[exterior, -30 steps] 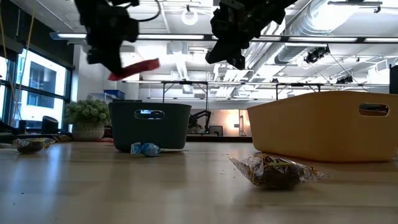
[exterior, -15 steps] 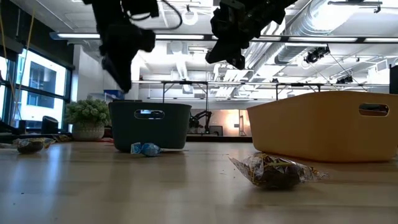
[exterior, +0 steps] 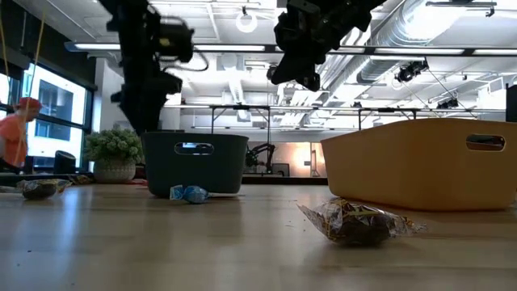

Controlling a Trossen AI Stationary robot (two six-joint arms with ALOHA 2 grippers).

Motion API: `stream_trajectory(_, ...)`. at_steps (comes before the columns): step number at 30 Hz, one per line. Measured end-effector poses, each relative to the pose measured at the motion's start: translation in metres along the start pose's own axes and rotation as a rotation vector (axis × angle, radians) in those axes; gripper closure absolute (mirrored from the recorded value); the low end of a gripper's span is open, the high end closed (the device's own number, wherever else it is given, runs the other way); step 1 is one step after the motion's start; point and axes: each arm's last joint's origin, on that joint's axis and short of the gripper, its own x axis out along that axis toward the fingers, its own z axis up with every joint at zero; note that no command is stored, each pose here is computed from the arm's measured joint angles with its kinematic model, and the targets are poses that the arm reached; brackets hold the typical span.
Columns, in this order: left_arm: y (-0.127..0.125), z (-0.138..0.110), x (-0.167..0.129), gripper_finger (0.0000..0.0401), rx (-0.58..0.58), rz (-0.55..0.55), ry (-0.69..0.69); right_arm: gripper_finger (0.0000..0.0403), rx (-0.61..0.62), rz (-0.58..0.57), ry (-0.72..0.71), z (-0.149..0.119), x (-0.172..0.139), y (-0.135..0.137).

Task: Sort candy
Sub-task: Put the red candy pack into the blue bin

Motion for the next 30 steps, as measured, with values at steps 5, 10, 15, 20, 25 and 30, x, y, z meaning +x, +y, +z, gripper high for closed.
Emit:
stream_trajectory(5,0.016,-0.002,0.031,0.0199,-0.137,-0.178,0.001,0.0402,0.0,0.0,0.005,-0.001,0.0,0.001)
stream_trajectory(10,0.018,-0.01,0.046,0.0199,-0.187,-0.192,0.007,0.0402,0.0,0.0,0.004,-0.001,0.0,0.001)
stream_trajectory(15,0.019,-0.02,0.058,0.0199,-0.238,-0.173,0.016,0.0402,0.0,0.001,0.004,0.0,0.0,0.001)
stream_trajectory(20,0.017,-0.028,0.068,0.0199,-0.267,-0.174,0.011,0.0402,0.0,0.001,0.004,0.0,0.0,0.001)
stream_trajectory(25,0.012,-0.036,0.075,0.0199,-0.259,-0.108,0.004,0.0402,0.0,0.001,0.003,0.0,0.0,0.001)
stream_trajectory(30,0.004,-0.033,0.079,0.0201,-0.256,-0.108,-0.091,0.0402,-0.003,0.002,-0.004,0.0,0.0,0.001)
